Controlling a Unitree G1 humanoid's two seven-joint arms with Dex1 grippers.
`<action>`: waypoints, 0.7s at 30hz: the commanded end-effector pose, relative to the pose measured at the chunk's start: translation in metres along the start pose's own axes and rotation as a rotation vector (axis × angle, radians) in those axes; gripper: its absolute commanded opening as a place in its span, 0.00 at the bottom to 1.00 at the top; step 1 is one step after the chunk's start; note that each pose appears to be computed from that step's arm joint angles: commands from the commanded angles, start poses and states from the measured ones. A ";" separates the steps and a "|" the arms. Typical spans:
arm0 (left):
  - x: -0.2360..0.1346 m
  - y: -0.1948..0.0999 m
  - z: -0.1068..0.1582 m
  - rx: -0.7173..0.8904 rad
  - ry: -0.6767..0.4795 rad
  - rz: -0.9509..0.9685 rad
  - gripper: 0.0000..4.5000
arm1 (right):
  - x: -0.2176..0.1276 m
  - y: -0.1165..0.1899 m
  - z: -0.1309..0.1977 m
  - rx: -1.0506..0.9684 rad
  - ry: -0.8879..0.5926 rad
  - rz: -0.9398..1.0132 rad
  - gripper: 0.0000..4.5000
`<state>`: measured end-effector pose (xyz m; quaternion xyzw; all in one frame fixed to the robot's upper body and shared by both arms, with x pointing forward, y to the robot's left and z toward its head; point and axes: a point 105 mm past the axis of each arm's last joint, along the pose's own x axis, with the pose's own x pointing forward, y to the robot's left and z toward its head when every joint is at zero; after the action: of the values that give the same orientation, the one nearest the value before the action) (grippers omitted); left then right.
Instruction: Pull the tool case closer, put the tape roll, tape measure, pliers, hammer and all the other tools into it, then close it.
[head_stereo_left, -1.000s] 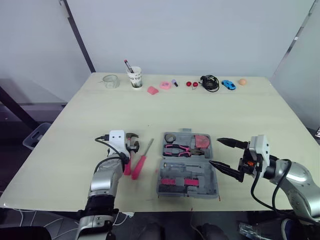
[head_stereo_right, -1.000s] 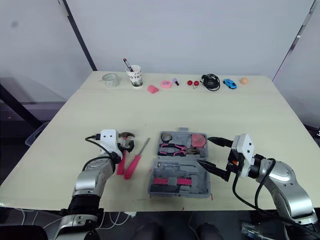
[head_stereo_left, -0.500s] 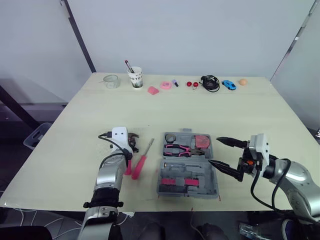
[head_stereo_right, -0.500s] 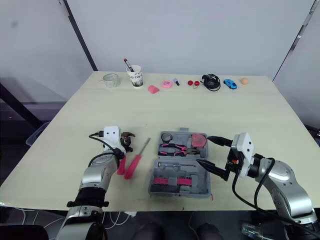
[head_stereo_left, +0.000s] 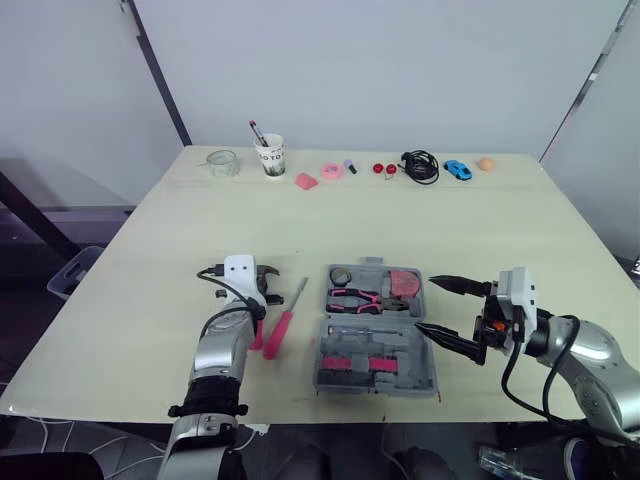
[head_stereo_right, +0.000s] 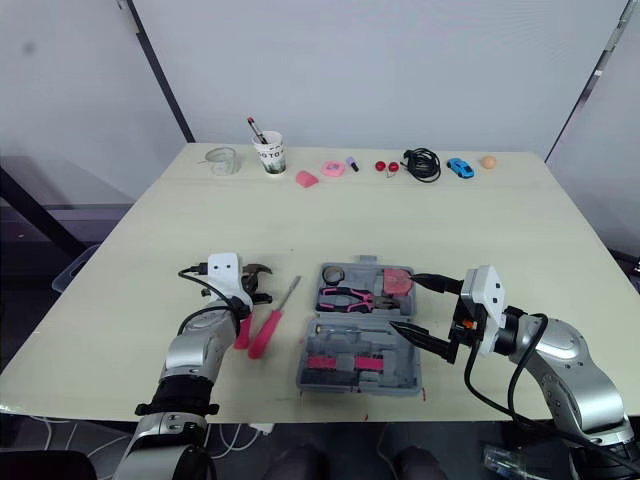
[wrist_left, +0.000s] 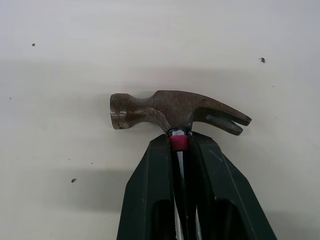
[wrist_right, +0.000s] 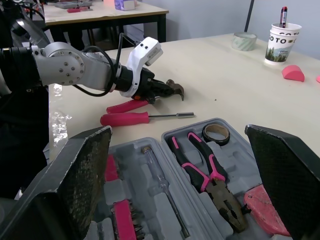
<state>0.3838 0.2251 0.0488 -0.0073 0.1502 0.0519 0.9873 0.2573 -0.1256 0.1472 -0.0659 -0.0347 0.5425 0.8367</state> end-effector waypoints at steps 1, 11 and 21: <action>-0.003 0.004 -0.004 0.026 0.001 0.002 0.01 | 0.003 0.003 0.007 -0.033 -0.024 0.013 1.00; -0.016 0.008 0.008 0.099 -0.033 -0.035 0.01 | 0.002 0.005 0.005 -0.029 -0.031 0.003 1.00; -0.040 0.029 0.031 0.189 -0.063 -0.091 0.01 | 0.001 0.009 0.012 -0.025 -0.051 0.065 1.00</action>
<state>0.3524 0.2486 0.0646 0.0678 0.1573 0.0056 0.9852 0.2521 -0.1203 0.1424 -0.0563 -0.0326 0.5579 0.8273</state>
